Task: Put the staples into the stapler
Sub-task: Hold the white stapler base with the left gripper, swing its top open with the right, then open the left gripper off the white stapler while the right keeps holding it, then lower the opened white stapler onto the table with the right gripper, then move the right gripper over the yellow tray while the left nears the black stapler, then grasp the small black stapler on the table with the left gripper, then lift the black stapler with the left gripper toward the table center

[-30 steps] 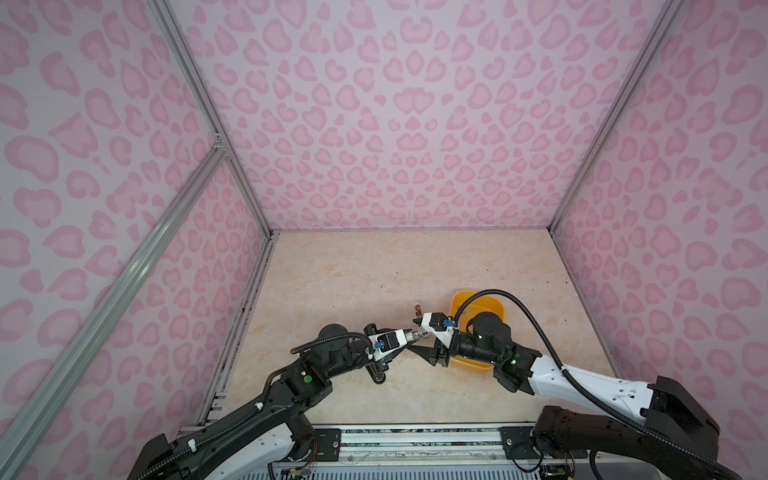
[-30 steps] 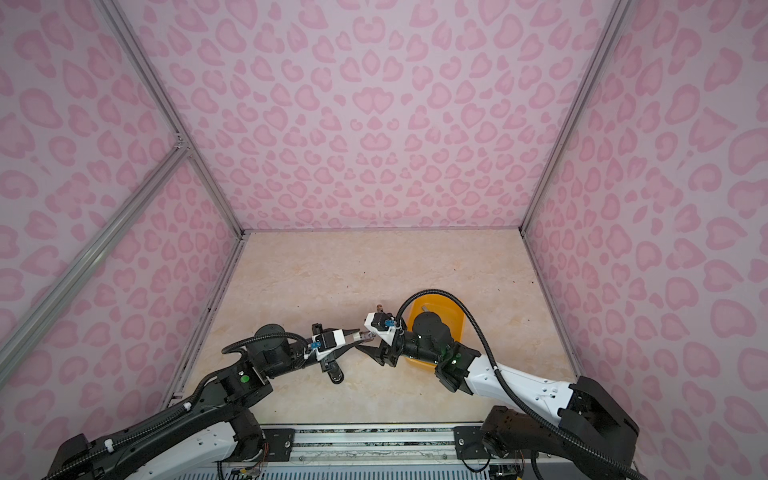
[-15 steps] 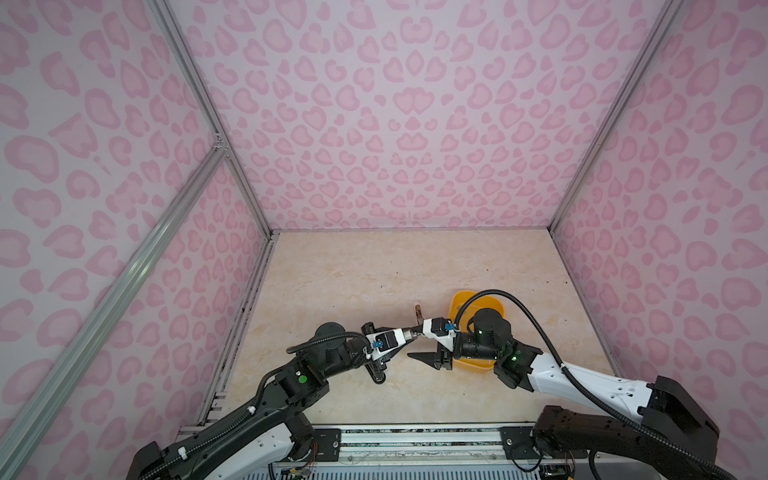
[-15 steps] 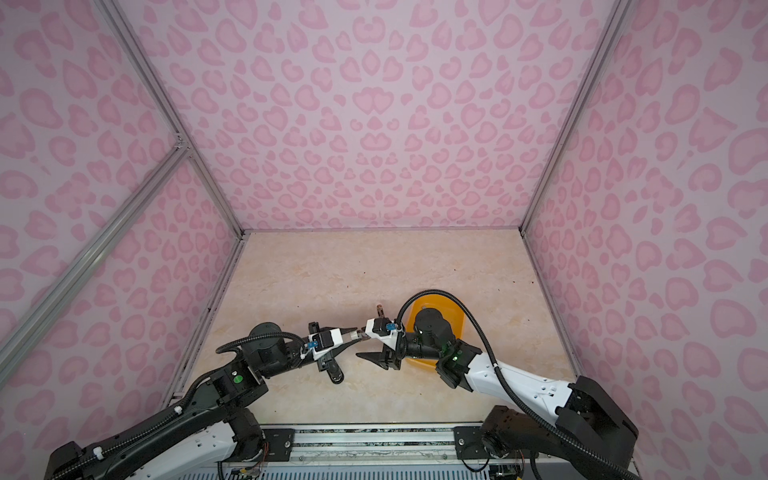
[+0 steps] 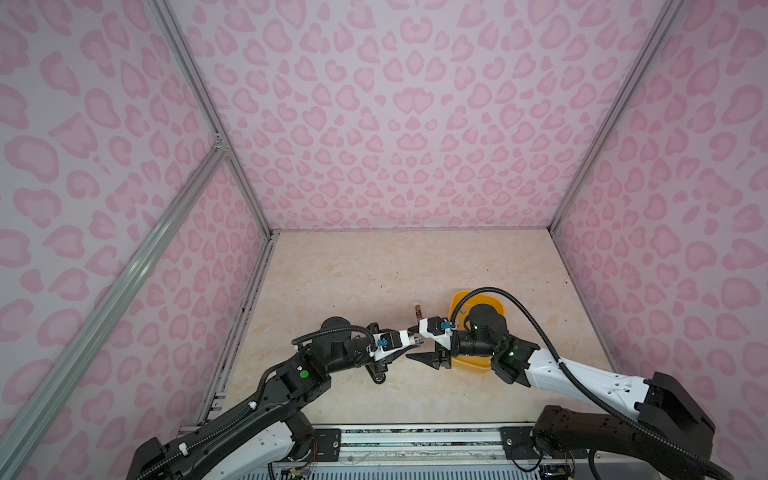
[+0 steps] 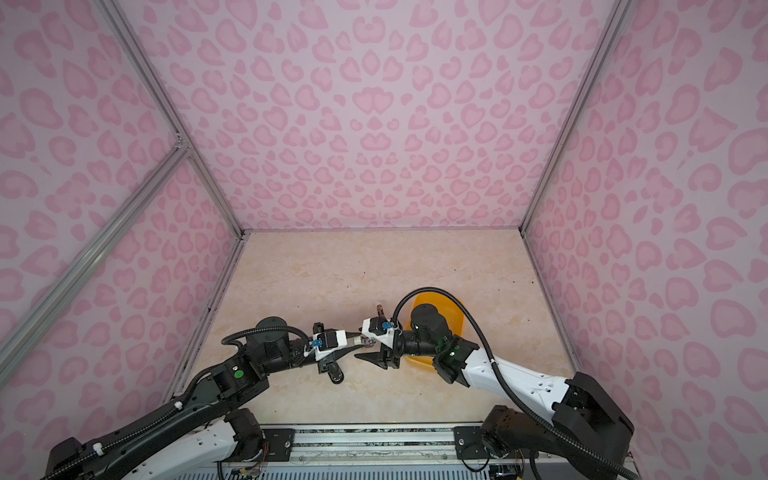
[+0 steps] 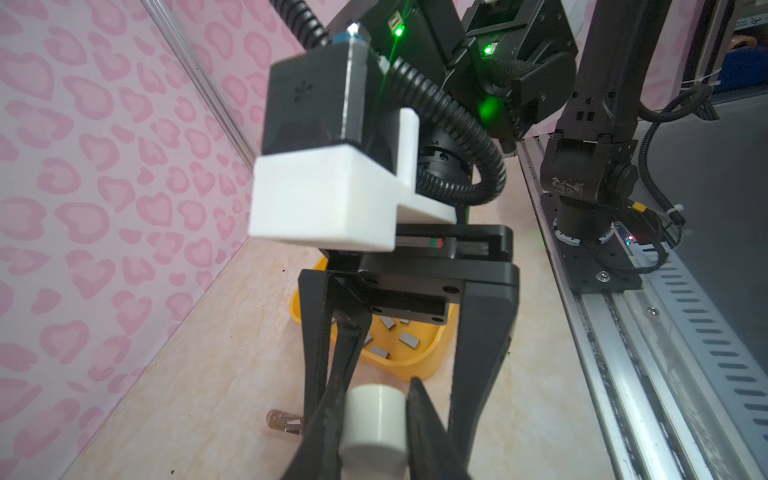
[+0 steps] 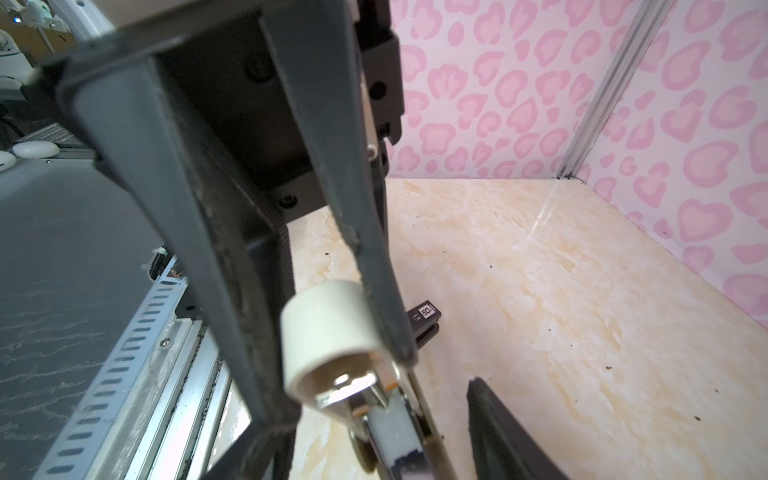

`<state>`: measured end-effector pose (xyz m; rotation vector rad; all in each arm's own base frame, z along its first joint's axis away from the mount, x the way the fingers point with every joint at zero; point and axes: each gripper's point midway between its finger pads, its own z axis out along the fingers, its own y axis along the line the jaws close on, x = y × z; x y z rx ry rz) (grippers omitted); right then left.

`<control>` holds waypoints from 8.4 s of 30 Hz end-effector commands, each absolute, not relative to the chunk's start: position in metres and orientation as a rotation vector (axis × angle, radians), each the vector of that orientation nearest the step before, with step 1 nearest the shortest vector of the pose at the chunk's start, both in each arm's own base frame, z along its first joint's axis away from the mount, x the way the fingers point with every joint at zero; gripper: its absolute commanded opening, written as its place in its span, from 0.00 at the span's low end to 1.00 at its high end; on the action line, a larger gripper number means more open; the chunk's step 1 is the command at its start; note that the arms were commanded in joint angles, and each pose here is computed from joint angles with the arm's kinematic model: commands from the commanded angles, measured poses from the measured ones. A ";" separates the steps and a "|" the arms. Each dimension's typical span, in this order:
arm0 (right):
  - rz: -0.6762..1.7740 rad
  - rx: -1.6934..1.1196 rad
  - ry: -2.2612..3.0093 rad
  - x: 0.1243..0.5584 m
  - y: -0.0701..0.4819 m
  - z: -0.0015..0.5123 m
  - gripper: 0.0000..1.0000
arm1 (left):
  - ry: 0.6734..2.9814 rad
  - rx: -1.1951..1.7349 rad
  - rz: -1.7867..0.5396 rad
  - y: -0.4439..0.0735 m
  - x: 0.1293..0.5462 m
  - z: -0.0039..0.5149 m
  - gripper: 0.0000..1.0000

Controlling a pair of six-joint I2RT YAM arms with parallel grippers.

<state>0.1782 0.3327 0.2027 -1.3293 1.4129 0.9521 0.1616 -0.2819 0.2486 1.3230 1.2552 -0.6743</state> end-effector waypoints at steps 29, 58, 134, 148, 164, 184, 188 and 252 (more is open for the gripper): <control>0.948 -1.273 1.468 0.188 0.344 0.202 0.05 | 1.298 0.903 -0.481 -0.243 0.206 0.279 0.62; 0.361 -0.708 2.407 0.294 0.358 0.048 0.00 | 1.500 -0.362 -0.195 -0.061 0.257 0.290 0.97; 0.108 -0.290 2.014 0.321 0.224 0.195 0.58 | 1.596 0.210 -0.364 -0.162 0.272 0.389 1.00; 0.225 -0.173 1.935 0.311 0.188 0.222 0.66 | 1.564 1.721 0.370 -0.183 0.250 0.244 0.81; 0.260 -0.134 1.827 0.299 0.170 0.232 0.70 | 1.482 2.394 0.306 -0.204 0.214 0.114 0.81; 0.225 0.059 1.816 0.305 0.132 0.229 0.75 | 1.396 2.584 0.390 -0.182 0.190 0.085 0.77; 0.226 0.064 1.822 0.307 0.132 0.226 0.75 | 1.401 2.602 0.399 -0.182 0.190 0.081 0.76; 0.358 0.066 1.856 0.309 0.149 0.236 0.68 | 1.513 1.034 -0.028 -0.223 0.242 0.359 0.04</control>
